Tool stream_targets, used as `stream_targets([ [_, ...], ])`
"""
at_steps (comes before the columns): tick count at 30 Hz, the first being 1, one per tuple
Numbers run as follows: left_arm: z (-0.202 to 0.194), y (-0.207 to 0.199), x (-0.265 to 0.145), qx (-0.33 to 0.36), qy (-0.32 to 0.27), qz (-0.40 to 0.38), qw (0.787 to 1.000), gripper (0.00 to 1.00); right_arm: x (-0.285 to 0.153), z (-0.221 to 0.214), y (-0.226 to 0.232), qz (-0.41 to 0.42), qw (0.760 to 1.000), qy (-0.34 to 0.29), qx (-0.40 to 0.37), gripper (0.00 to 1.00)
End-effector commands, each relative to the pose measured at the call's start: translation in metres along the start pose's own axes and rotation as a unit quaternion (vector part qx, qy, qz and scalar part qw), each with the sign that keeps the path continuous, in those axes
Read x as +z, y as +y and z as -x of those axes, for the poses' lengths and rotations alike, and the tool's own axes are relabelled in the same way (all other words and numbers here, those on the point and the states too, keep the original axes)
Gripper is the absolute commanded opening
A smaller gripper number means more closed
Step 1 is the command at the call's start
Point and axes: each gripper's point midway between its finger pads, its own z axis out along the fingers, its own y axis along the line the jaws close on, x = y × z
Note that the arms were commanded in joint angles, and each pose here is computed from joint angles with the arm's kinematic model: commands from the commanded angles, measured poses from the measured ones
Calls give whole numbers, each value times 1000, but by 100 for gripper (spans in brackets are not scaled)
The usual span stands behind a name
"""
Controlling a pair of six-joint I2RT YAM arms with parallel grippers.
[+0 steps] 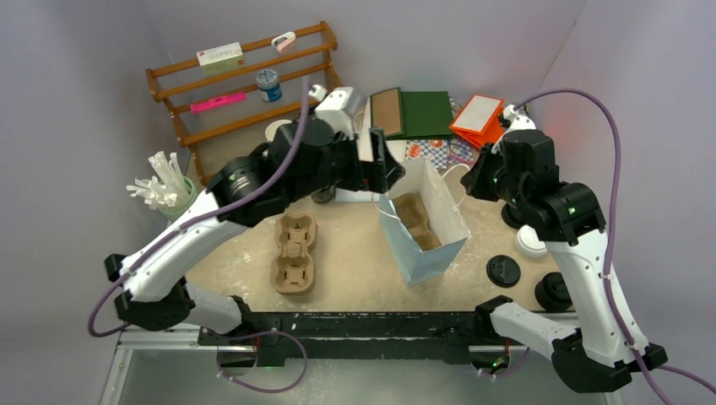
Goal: Pack the takeout coffee
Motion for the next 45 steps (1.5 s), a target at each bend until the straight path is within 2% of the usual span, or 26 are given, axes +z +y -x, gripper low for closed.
stream_targets([
  [1,-47,30,-11,-169,46,80,981,100,-4,6,6,16,1000,-12,7,0],
  [3,-64,31,-8,-185,65,74,978,100,-3,6,8,19,1000,-11,7,0],
  [9,-79,17,11,-192,79,25,978,93,1,5,8,19,1000,-7,6,0],
  [12,-80,25,17,-184,62,33,980,83,0,5,9,21,1000,-7,6,0],
  [15,-77,37,23,-168,35,49,984,56,-3,5,7,17,1000,-9,5,0],
  [18,-70,42,22,-144,23,58,988,20,-9,6,2,7,1000,-11,0,0],
  [20,-72,47,17,-132,29,69,988,1,-12,6,-2,-3,1000,-13,-4,0],
  [26,-83,73,-16,-115,36,108,987,0,-24,-4,-25,-35,999,-31,-4,0],
  [30,-58,53,-29,-82,-14,32,996,0,-38,-9,-22,3,998,-59,-10,0],
  [33,-44,31,-29,-36,-32,-27,998,0,-49,-11,-3,74,994,-75,-28,0],
  [37,-54,14,-23,20,-2,-80,997,0,-56,-35,11,144,987,-63,-41,0],
  [42,-80,21,-14,58,15,-97,993,0,-43,-71,12,178,983,-26,-43,0],
  [45,-96,18,-14,81,47,-118,989,0,-43,-87,12,184,982,9,-42,0],
])
